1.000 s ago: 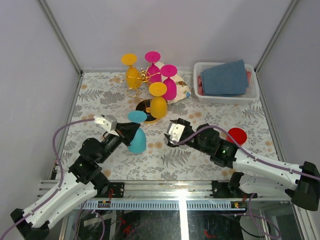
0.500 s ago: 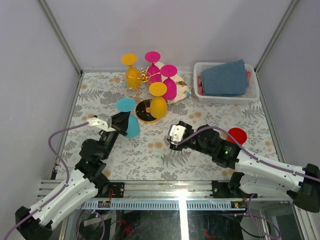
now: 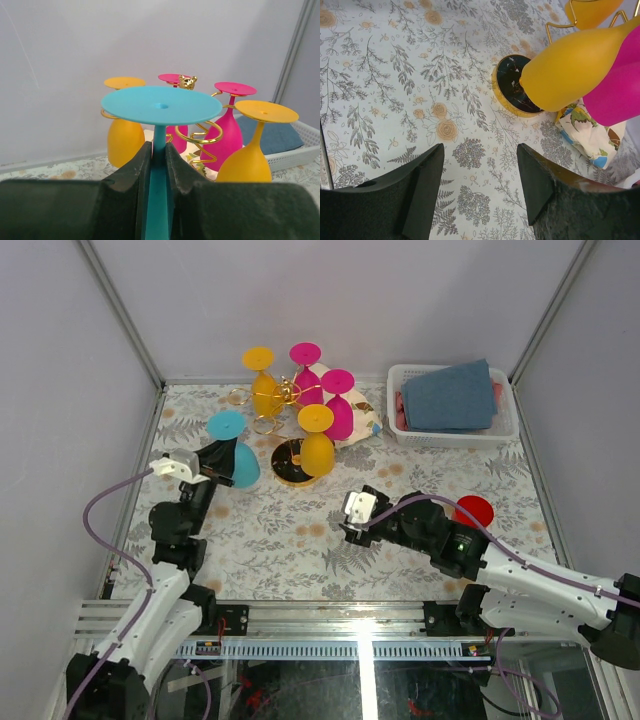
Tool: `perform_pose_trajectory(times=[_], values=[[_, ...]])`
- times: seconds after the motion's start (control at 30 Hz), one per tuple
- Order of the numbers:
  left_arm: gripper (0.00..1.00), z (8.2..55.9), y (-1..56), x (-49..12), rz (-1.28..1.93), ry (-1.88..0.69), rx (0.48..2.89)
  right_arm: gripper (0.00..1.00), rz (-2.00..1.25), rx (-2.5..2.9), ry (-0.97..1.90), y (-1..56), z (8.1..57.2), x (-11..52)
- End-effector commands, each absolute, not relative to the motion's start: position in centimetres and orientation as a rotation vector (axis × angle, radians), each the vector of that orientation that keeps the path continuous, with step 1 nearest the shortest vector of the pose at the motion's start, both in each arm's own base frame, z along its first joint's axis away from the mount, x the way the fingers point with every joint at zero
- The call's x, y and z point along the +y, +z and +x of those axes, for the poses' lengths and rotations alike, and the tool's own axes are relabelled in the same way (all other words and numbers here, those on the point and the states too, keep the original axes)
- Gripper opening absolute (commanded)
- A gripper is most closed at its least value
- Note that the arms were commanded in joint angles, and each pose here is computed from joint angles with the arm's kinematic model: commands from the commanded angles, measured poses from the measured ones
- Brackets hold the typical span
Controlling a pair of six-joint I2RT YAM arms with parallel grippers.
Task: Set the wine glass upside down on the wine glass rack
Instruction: Turn the wine glass upside down at the wine rack.
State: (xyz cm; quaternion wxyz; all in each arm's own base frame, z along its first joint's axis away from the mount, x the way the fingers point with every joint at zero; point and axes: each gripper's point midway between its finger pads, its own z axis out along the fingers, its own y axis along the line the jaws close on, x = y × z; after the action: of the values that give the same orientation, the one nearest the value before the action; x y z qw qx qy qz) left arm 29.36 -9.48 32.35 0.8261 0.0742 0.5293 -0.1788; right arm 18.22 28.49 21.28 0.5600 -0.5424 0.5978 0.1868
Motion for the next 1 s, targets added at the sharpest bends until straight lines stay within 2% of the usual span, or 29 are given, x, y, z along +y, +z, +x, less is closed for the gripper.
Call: perform_pose_trajectory(times=[0.0, 0.27, 0.97], values=[[0.0, 27.8, 36.5, -9.9, 0.279, -0.448, 0.953, 0.67, -1.234, 1.365, 0.492, 24.1, 17.8, 29.0], [0.0, 27.8, 35.6, -10.8, 0.418, -0.618, 0.951, 0.67, -1.259, 1.37, 0.515, 24.0, 17.6, 29.6], [0.0, 30.3, 33.9, -10.6, 0.402, -0.701, 1.007, 0.68, -1.296, 1.353, 0.537, 23.6, 16.6, 29.1]])
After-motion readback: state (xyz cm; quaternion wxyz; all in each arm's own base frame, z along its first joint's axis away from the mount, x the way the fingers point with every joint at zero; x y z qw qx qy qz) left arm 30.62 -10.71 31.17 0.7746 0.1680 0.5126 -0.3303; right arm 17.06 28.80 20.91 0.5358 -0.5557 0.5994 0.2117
